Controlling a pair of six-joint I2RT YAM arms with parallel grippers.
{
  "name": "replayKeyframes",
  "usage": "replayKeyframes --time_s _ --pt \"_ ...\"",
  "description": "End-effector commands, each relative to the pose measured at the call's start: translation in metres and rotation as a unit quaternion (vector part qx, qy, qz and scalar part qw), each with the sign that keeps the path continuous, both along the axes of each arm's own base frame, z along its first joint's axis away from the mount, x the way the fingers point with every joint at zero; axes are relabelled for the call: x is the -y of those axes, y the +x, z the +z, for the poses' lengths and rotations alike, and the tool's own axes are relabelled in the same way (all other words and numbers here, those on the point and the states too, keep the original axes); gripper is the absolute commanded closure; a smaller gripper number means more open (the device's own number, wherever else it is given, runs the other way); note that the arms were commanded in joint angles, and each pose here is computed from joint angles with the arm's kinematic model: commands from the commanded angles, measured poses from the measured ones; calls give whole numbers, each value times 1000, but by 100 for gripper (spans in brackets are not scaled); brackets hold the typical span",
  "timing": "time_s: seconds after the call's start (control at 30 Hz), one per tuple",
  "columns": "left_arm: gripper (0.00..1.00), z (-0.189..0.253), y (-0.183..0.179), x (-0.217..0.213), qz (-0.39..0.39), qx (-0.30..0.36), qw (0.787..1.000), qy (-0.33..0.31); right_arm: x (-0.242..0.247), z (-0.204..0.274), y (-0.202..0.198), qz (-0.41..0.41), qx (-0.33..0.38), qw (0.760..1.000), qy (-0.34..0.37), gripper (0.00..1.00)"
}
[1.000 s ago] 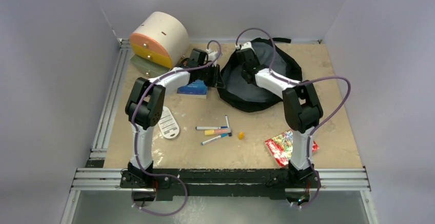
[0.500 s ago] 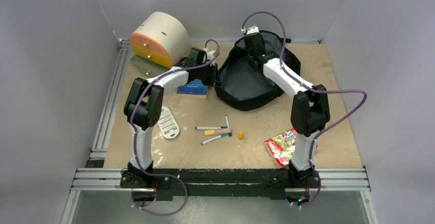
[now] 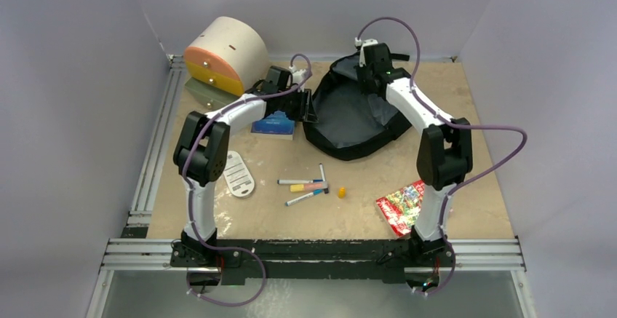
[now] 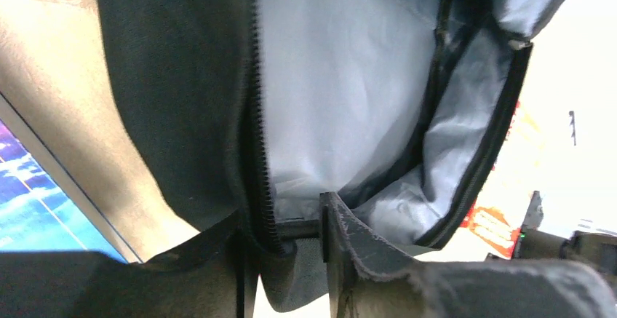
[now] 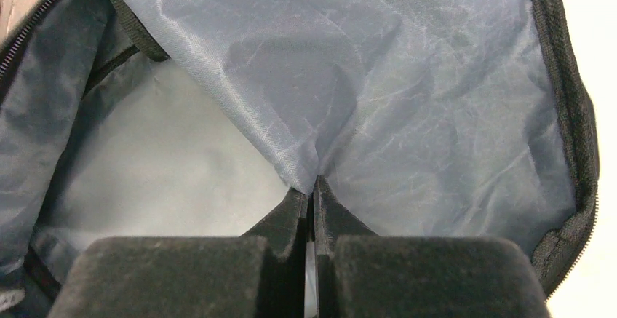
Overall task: Pack the student bag
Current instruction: Adjust the student bag at the center of the board.
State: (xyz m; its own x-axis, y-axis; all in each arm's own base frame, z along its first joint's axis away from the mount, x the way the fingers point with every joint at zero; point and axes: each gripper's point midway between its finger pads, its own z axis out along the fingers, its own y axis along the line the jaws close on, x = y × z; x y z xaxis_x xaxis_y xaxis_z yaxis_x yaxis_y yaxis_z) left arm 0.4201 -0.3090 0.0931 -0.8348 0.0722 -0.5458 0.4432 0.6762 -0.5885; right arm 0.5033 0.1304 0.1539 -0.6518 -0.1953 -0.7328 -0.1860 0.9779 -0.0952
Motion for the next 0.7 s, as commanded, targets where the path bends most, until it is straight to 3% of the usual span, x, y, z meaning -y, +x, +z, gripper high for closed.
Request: replayKeyframes --time_s 0.0,0.2,0.43,0.53,0.67 --pt "63 85 8 7 -8 84 995 -62 -17 1 7 3 7 999 32 97" --pt "40 130 20 -28 77 165 983 -2 -15 -3 7 -19 14 999 45 94" --pt "39 113 12 -82 167 160 968 102 3 16 9 -62 45 996 54 77" --pt "36 111 4 -101 202 161 958 123 3 24 6 -62 56 994 68 66" --pt "30 114 -4 -122 237 164 949 131 -9 45 -2 -39 72 991 108 59"
